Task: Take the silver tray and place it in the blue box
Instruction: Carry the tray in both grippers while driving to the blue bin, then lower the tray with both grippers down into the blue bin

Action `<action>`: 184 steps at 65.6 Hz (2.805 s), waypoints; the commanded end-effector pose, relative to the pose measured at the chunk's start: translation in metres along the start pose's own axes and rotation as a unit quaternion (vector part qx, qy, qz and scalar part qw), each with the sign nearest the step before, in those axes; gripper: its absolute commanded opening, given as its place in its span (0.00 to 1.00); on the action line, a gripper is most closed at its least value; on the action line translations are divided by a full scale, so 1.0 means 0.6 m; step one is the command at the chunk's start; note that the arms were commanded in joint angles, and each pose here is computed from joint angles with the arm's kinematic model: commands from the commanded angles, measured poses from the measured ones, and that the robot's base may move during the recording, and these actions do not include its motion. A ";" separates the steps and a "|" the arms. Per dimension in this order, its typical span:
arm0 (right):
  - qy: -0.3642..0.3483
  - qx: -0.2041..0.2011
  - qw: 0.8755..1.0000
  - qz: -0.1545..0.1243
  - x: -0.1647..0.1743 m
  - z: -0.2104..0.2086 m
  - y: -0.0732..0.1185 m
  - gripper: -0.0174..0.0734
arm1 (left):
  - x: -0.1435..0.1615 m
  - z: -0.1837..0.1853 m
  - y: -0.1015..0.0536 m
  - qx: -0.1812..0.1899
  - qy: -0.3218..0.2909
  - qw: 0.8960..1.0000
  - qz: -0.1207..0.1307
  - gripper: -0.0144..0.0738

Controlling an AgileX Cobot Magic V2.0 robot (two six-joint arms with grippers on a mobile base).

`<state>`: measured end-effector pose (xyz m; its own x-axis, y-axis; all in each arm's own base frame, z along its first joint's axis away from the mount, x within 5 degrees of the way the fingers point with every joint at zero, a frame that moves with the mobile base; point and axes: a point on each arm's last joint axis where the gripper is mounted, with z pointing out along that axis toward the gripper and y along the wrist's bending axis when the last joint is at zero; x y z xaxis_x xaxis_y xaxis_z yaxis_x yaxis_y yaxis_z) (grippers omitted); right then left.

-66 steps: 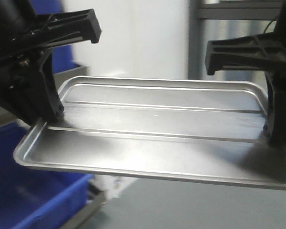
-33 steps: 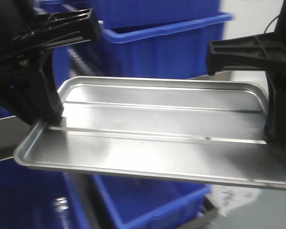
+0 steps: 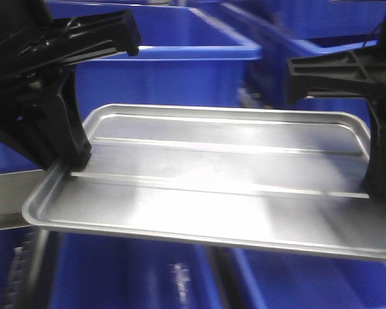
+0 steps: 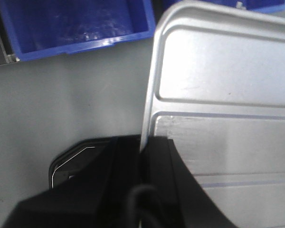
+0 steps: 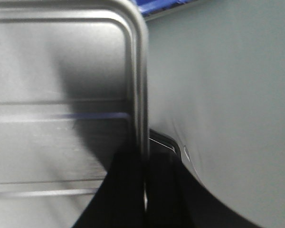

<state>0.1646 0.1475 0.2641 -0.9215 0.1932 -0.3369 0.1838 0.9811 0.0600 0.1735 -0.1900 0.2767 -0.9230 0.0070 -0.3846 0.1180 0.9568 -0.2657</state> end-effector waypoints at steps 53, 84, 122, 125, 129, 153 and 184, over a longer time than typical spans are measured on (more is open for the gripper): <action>-0.007 0.073 0.997 -0.004 -0.005 -0.018 -0.030 0.25 | -0.013 -0.025 0.007 -0.013 -0.032 0.999 0.012 0.05; -0.022 0.064 0.998 -0.010 -0.010 -0.018 -0.027 0.25 | -0.015 -0.025 0.005 -0.007 -0.038 0.999 0.012 0.05; -0.095 0.080 0.991 -0.045 -0.033 -0.021 -0.030 0.25 | -0.013 -0.025 0.006 -0.010 -0.034 0.999 0.011 0.05; -0.092 0.087 0.991 -0.044 -0.032 -0.021 -0.033 0.25 | -0.013 -0.025 0.006 -0.010 -0.034 0.999 0.011 0.05; -0.089 0.096 0.991 -0.043 -0.031 -0.021 -0.035 0.25 | -0.013 -0.025 0.006 -0.010 -0.034 0.999 0.011 0.05; -0.088 0.096 0.990 -0.043 -0.031 -0.021 -0.036 0.25 | -0.014 -0.025 0.006 -0.011 -0.035 0.999 0.012 0.05; -0.161 -0.067 0.982 -0.067 -0.083 -0.126 0.018 0.25 | -0.060 -0.098 -0.027 0.015 -0.077 0.996 0.049 0.05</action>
<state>0.1812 0.1526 0.3163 -0.8531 0.0935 -0.5132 0.0602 0.9949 0.0811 0.1832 -0.1905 0.3153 -0.8917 0.0352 -0.4512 0.1521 0.9623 -0.2257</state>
